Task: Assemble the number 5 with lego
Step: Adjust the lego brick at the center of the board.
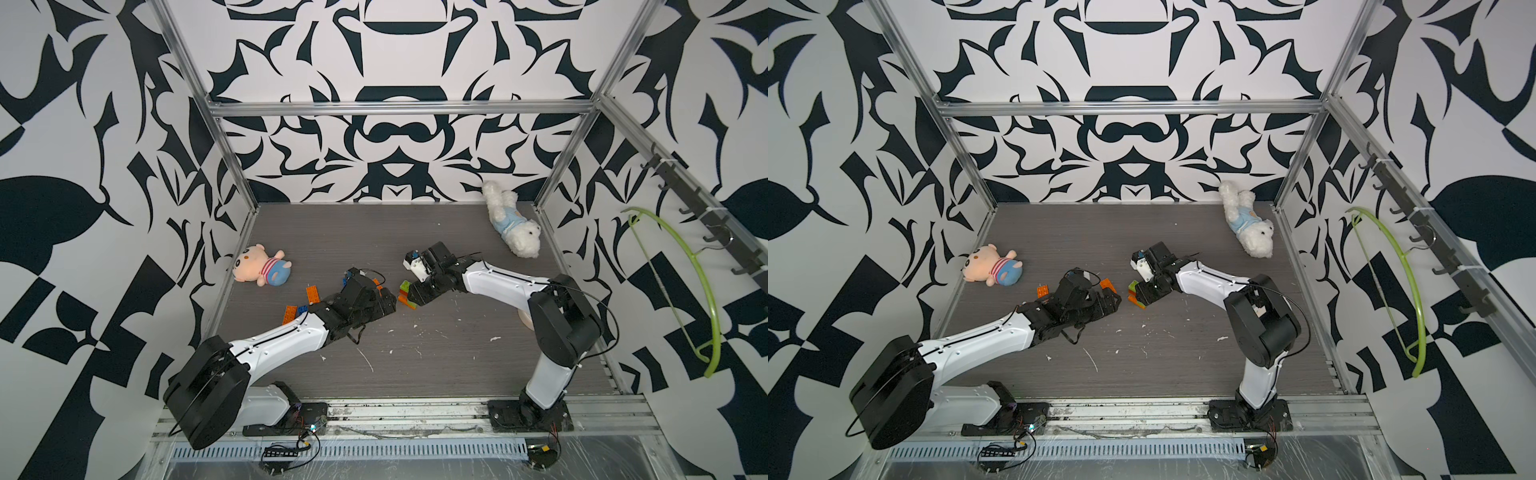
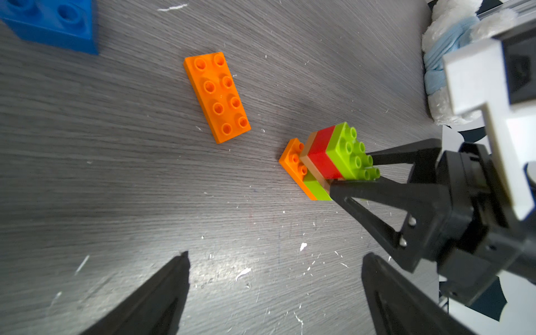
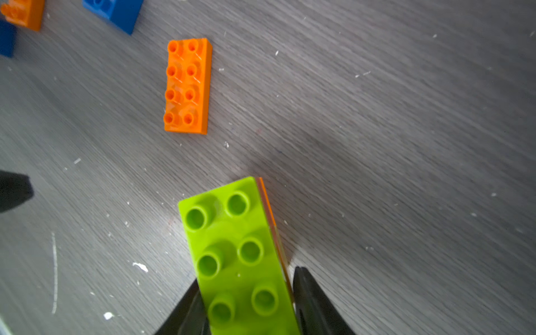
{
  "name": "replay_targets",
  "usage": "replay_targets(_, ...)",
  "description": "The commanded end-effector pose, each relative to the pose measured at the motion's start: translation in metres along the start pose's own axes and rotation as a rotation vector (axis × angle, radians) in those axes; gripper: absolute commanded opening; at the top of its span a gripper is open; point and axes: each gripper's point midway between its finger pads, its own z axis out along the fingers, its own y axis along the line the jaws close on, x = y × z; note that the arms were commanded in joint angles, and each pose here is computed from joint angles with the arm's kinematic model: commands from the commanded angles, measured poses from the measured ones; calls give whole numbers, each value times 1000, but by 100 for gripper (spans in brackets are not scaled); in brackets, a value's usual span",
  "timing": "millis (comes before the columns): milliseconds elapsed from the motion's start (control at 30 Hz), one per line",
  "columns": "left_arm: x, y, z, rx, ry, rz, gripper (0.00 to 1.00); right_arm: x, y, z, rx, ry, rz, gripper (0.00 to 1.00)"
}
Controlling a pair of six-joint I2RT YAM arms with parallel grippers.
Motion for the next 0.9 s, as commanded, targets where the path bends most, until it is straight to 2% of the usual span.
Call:
replay_targets(0, -2, -6, 0, 12, 0, 3, 99, -16, 11, -8, -86, -30, 13, 47)
replay_targets(533, -2, -8, 4, 9, 12, -2, 99, -30, -17, 2, -349, 6, 219, 48)
replay_targets(867, -2, -10, 6, 7, 17, 0, 99, -50, -33, 11, -392, 44, 250, 51)
